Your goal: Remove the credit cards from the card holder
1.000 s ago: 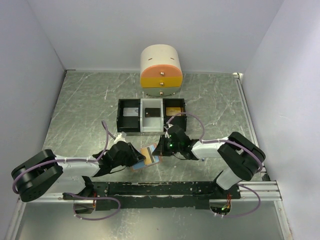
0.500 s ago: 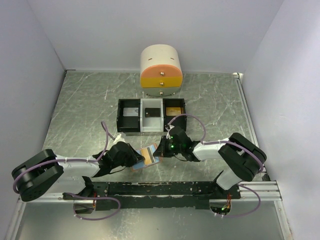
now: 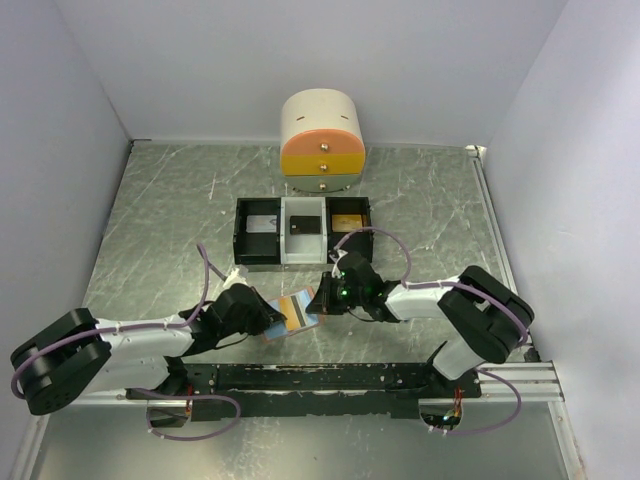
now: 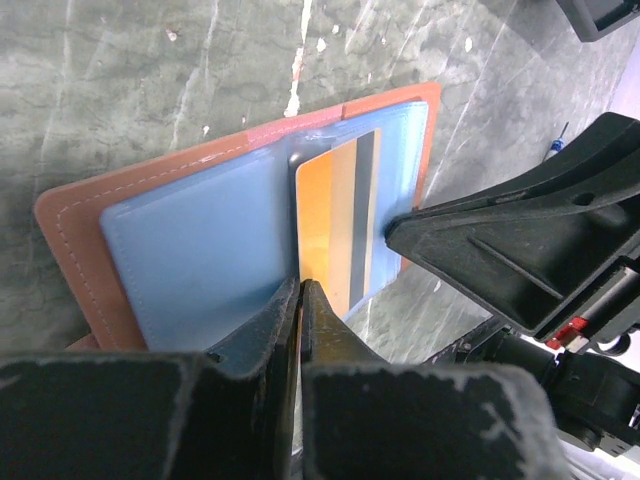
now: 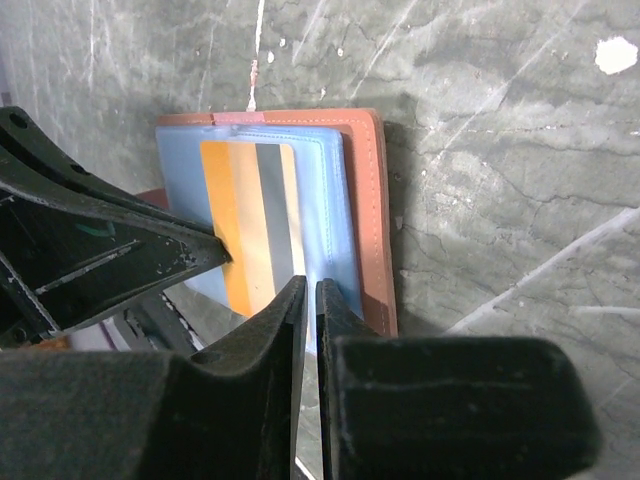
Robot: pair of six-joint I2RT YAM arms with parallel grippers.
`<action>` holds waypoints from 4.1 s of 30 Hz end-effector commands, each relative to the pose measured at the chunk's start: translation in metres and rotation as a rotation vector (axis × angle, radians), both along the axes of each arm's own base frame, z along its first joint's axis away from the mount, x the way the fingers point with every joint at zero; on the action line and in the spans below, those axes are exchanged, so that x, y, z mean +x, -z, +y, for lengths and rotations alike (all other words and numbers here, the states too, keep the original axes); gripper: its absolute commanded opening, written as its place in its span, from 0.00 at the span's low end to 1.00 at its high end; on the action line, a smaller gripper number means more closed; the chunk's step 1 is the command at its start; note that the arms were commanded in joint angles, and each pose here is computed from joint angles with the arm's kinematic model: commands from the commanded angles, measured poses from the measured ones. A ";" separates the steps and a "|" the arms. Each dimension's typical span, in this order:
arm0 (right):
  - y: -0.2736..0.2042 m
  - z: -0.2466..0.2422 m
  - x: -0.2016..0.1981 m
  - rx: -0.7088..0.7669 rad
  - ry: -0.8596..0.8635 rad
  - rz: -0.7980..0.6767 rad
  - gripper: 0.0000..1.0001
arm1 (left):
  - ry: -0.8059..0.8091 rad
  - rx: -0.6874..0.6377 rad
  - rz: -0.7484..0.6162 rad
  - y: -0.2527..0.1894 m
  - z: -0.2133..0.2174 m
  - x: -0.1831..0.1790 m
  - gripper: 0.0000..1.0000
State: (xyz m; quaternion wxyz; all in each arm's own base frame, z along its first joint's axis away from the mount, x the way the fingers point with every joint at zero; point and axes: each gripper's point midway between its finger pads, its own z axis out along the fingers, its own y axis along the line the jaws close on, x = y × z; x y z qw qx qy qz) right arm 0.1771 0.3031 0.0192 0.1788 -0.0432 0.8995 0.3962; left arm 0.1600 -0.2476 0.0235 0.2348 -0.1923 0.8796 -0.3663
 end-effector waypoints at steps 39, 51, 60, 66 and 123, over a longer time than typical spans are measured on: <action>0.025 -0.004 -0.009 -0.086 -0.053 0.072 0.19 | -0.079 -0.103 0.048 0.015 0.005 -0.006 0.28; 0.014 0.005 -0.002 -0.070 -0.074 0.044 0.19 | -0.100 -0.068 0.016 0.010 0.020 -0.007 0.15; -0.011 0.016 -0.004 0.007 -0.125 0.013 0.19 | -0.092 -0.056 0.000 0.005 0.021 -0.006 0.15; -0.031 0.033 -0.008 0.076 -0.208 -0.018 0.19 | -0.076 -0.058 -0.004 0.003 0.016 -0.005 0.15; -0.045 0.045 -0.009 0.184 -0.189 -0.032 0.45 | -0.041 -0.108 -0.144 -0.040 0.015 0.001 0.07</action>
